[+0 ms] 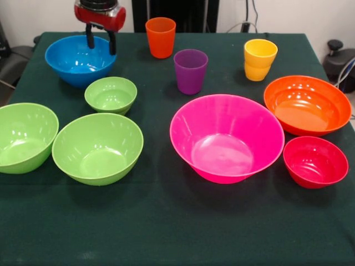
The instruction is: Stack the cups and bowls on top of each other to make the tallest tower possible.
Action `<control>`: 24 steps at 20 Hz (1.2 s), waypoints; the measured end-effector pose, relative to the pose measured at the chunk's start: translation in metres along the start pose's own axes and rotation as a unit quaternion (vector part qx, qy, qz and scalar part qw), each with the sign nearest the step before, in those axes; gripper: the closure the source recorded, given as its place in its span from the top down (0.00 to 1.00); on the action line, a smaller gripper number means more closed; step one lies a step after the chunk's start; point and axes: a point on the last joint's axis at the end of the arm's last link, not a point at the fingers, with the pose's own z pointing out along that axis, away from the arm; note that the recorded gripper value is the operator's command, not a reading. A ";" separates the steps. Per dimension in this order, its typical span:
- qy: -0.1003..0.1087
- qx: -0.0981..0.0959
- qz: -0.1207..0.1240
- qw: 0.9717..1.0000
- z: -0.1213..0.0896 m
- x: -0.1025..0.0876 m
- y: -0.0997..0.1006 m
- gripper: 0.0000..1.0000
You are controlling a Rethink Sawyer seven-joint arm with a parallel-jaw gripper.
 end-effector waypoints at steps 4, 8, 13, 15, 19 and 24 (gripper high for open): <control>0.013 -0.009 -0.001 1.000 0.014 0.008 0.006 1.00; 0.028 -0.016 -0.002 0.999 0.026 0.018 0.012 1.00; 0.037 -0.022 -0.002 0.999 0.033 0.024 0.015 1.00; 0.037 -0.023 -0.001 0.999 0.033 0.024 0.015 1.00; 0.030 -0.024 0.005 0.999 0.029 0.018 0.009 1.00; 0.009 -0.024 0.018 0.999 0.016 0.001 -0.004 1.00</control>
